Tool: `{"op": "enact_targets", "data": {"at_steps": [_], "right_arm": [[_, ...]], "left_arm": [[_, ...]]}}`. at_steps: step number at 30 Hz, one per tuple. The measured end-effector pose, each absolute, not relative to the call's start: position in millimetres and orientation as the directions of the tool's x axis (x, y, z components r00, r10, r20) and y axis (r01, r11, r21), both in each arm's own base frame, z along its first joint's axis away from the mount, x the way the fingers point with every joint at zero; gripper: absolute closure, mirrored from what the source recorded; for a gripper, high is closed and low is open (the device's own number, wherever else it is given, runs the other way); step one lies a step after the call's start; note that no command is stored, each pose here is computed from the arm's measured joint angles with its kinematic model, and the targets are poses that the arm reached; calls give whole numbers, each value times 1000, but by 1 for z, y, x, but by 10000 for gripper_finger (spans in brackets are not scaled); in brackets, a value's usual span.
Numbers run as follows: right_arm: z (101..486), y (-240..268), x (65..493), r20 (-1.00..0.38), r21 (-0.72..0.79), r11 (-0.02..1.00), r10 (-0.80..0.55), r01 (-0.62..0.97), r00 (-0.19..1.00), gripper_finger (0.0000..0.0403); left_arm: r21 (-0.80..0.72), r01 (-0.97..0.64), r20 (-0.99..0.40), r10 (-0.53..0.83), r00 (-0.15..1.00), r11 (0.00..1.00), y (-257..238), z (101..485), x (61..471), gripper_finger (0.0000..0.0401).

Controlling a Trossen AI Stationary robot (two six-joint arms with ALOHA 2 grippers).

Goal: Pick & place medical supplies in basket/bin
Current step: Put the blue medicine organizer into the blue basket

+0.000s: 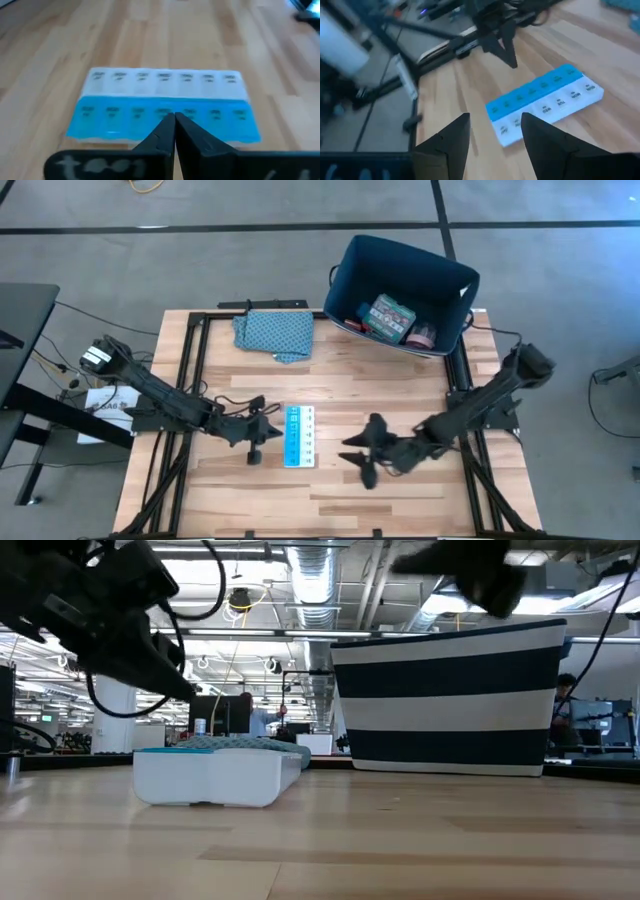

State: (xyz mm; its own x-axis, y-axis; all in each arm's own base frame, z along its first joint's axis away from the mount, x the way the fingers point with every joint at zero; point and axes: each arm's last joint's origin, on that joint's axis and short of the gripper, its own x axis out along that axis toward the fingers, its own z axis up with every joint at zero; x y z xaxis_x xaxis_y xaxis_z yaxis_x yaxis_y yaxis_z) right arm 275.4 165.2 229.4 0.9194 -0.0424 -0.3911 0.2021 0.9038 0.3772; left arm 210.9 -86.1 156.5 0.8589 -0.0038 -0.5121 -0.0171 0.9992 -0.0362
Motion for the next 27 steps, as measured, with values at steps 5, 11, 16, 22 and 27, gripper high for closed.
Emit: {"op": "enact_targets", "data": {"at_steps": [5,11,16,22,27], "right_arm": [[192,146,307,-452,571,729,-104,377,886,237],[154,116,331,-578,687,533,-10,493,816,239],[143,92,344,-594,723,460,31,516,804,241],[138,72,347,-629,732,399,84,552,773,245],[135,62,347,-655,715,372,60,592,753,245]], "left_arm": [[-57,-92,-499,51,865,994,-83,151,207,401],[-35,-106,-465,78,882,994,-83,154,208,401],[-18,-111,-494,87,865,994,-83,148,209,401],[29,-128,-545,123,829,991,-85,127,214,401],[26,-127,-540,121,833,992,-88,117,220,401]]}}
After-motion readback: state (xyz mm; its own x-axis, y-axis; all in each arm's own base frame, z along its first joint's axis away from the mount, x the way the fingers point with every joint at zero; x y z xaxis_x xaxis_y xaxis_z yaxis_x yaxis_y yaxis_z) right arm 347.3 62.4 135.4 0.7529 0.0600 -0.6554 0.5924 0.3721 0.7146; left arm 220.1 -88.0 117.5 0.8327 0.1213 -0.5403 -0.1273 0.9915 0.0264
